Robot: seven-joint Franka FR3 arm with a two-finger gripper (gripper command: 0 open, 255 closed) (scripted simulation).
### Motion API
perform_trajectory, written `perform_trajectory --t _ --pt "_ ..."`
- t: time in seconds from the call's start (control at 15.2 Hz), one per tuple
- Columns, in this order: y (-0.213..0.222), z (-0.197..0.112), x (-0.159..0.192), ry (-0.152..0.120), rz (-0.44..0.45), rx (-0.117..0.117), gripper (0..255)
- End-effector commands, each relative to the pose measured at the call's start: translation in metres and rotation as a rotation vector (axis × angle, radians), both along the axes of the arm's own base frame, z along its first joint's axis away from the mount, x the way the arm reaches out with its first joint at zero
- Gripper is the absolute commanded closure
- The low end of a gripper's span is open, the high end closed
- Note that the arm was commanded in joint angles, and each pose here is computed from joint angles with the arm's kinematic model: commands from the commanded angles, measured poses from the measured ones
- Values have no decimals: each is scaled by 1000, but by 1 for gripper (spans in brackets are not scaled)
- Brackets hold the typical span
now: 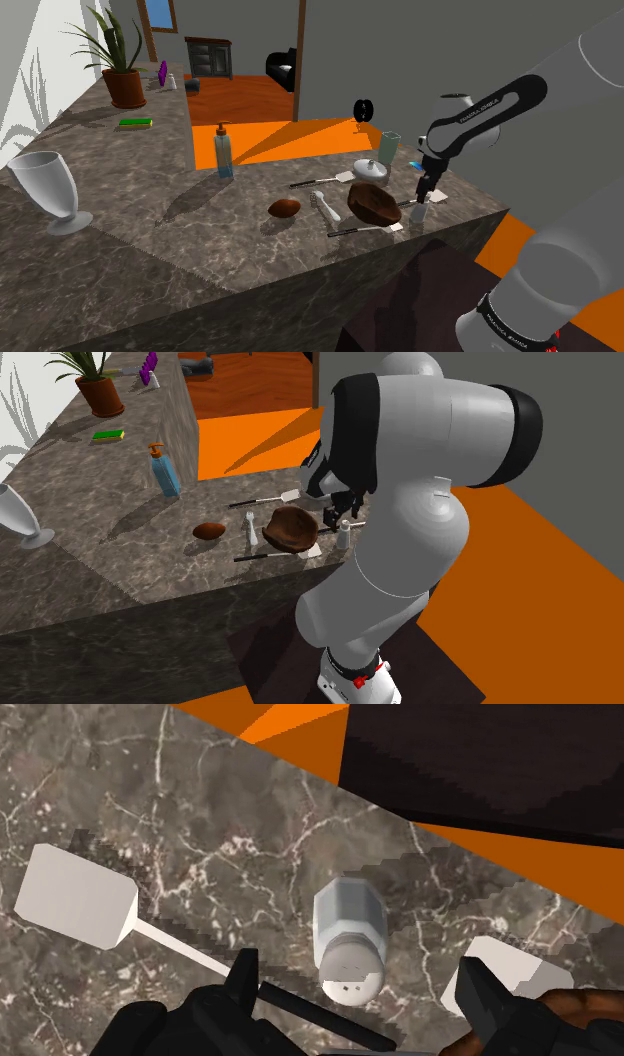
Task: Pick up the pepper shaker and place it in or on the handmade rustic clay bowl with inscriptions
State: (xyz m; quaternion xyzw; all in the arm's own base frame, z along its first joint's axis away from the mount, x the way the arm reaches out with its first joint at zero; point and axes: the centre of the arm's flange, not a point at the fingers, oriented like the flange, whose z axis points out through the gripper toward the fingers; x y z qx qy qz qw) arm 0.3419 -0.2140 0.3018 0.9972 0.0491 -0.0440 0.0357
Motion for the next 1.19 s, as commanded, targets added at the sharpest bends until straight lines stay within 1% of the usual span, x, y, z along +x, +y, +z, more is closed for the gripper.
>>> perform_trajectory --t 0.0,0.46,0.53,1.12 --pt "-2 -8 -1 -1 0 0 0" --pt "-1 -8 -1 -1 0 0 0" --pt "-1 -8 -1 -1 0 0 255" --pt "-2 -8 -1 -1 0 0 255"
